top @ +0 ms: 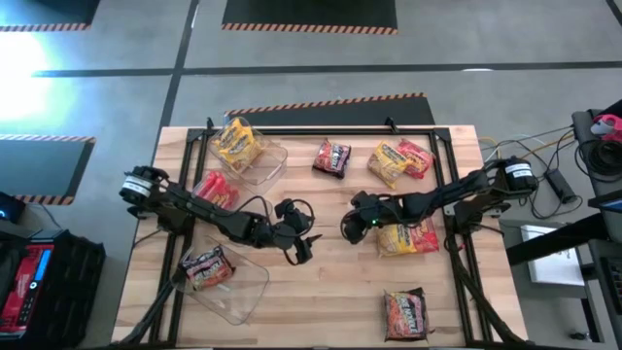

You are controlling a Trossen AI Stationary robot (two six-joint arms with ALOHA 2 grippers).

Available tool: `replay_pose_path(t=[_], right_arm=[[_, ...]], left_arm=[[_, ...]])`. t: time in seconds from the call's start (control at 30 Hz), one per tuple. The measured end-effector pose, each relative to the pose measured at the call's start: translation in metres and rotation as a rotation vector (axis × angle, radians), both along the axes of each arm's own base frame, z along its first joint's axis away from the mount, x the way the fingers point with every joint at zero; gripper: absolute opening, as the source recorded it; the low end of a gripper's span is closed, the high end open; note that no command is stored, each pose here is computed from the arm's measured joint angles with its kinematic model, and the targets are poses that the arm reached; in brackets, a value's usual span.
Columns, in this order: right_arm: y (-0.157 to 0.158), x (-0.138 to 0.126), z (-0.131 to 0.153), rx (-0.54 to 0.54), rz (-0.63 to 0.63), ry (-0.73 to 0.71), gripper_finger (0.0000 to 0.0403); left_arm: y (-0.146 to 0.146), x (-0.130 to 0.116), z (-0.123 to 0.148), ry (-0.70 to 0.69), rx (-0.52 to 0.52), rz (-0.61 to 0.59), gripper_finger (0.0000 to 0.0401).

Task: Sort Maruchan noodles
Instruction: Put the yellow noodles pack into the top transparent bin

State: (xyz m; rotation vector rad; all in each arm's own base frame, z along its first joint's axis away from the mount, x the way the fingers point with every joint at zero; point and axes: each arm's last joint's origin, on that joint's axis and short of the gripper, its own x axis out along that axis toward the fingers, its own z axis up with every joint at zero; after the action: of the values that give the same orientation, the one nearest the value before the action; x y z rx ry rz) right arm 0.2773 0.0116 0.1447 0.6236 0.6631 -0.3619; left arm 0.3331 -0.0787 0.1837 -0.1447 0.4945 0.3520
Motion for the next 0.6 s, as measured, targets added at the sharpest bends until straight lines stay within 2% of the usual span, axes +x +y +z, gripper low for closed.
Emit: replay_pose_path(t=[0.13,0.33,0.43,0.5,0.6], right_arm=[[0.000,0.001,0.002,-0.003,-0.015,-0.021,0.0063],[0.002,0.001,0.001,0.160,0.046,-0.009,0.0063],[0.005,-0.001,0.001,0.304,0.052,0.010,0.0063],[0.009,-0.003,0.006,0.397,0.099,0.014,0.0063],[0.019,-0.008,0.015,0.481,0.131,0.020,0.0063]], left_arm=[[0.000,0.000,0.000,0.002,-0.006,-0.010,0.0245],[-0.004,0.000,-0.001,0.014,-0.037,-0.063,0.0245],[-0.005,-0.001,-0.001,0.019,-0.029,-0.074,0.0245],[-0.005,-0.001,-0.001,0.025,-0.008,-0.088,0.0245],[-0.005,0.000,-0.001,0.026,0.012,-0.108,0.0245]])
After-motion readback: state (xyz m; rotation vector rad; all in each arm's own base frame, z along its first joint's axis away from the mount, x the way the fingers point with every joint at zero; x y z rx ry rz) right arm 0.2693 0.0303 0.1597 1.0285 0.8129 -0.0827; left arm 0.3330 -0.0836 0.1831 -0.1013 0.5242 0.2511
